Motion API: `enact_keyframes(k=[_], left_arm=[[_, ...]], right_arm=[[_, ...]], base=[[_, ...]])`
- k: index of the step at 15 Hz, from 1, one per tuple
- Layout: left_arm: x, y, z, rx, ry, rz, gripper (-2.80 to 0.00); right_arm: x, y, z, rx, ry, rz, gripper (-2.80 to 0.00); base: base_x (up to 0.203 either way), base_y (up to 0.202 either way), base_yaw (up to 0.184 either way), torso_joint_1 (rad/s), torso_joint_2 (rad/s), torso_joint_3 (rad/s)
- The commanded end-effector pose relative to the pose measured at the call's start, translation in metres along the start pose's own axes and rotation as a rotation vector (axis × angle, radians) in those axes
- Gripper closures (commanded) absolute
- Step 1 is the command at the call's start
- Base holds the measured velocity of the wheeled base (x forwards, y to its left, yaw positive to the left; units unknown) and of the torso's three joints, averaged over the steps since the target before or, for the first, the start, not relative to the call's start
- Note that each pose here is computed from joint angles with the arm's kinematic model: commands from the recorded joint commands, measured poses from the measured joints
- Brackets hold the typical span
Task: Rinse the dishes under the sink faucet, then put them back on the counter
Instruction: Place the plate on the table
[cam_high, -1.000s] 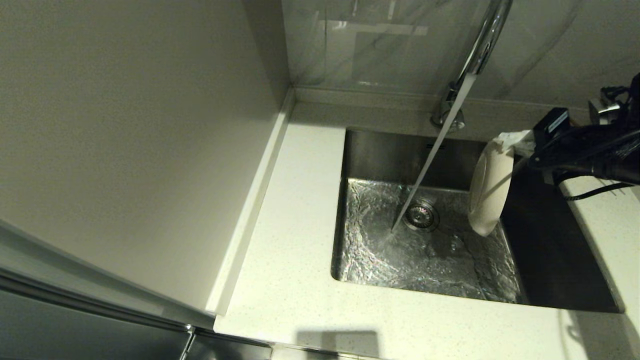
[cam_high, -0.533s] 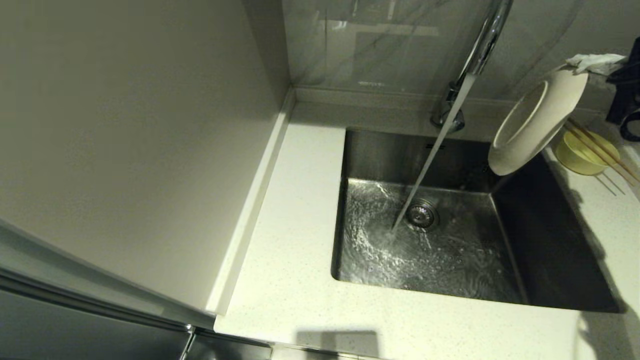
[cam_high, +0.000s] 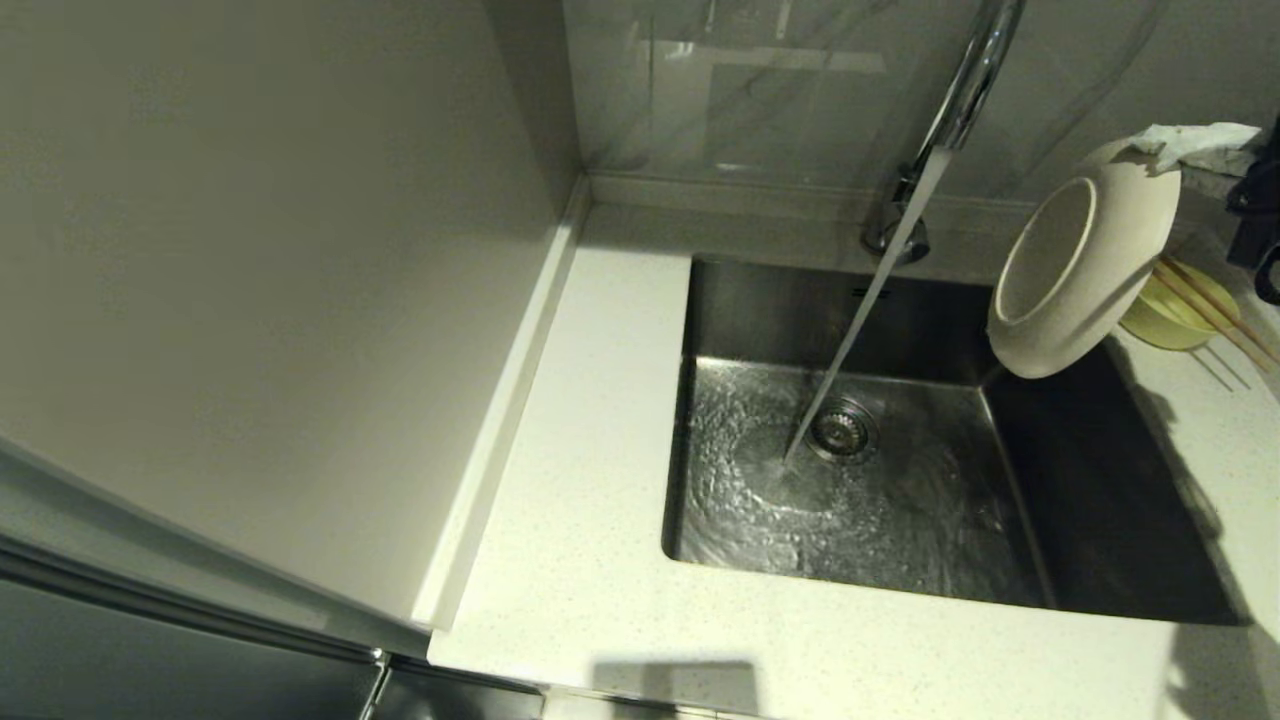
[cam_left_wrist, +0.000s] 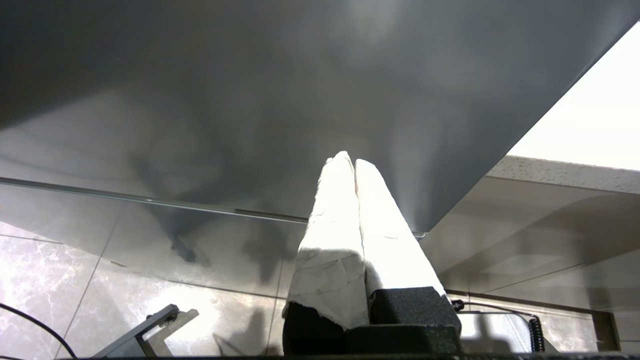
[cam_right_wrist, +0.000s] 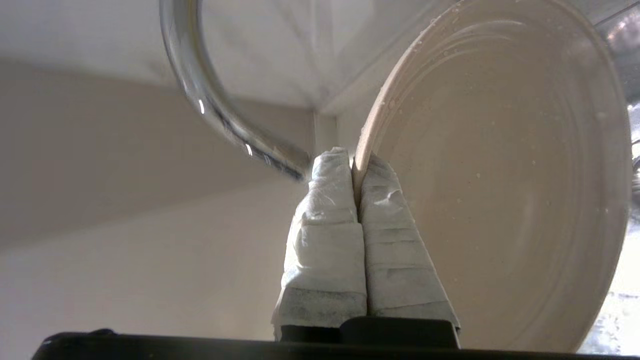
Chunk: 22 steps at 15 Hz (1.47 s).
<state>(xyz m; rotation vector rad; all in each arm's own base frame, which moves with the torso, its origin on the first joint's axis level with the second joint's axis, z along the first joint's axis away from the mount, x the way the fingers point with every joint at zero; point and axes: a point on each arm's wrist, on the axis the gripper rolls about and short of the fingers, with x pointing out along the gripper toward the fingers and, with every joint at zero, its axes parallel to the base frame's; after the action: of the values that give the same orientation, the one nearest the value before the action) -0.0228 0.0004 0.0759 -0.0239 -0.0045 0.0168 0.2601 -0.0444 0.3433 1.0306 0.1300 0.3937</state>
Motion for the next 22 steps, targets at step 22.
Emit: enact_keyframes(k=[22], left_arm=[[0.000, 0.000, 0.000, -0.001, -0.002, 0.000, 0.00]], right_arm=[[-0.052, -0.122, -0.006, -1.185, 0.524, -0.731, 0.00]], base=[[0.000, 0.000, 0.000, 0.000, 0.00, 0.000]])
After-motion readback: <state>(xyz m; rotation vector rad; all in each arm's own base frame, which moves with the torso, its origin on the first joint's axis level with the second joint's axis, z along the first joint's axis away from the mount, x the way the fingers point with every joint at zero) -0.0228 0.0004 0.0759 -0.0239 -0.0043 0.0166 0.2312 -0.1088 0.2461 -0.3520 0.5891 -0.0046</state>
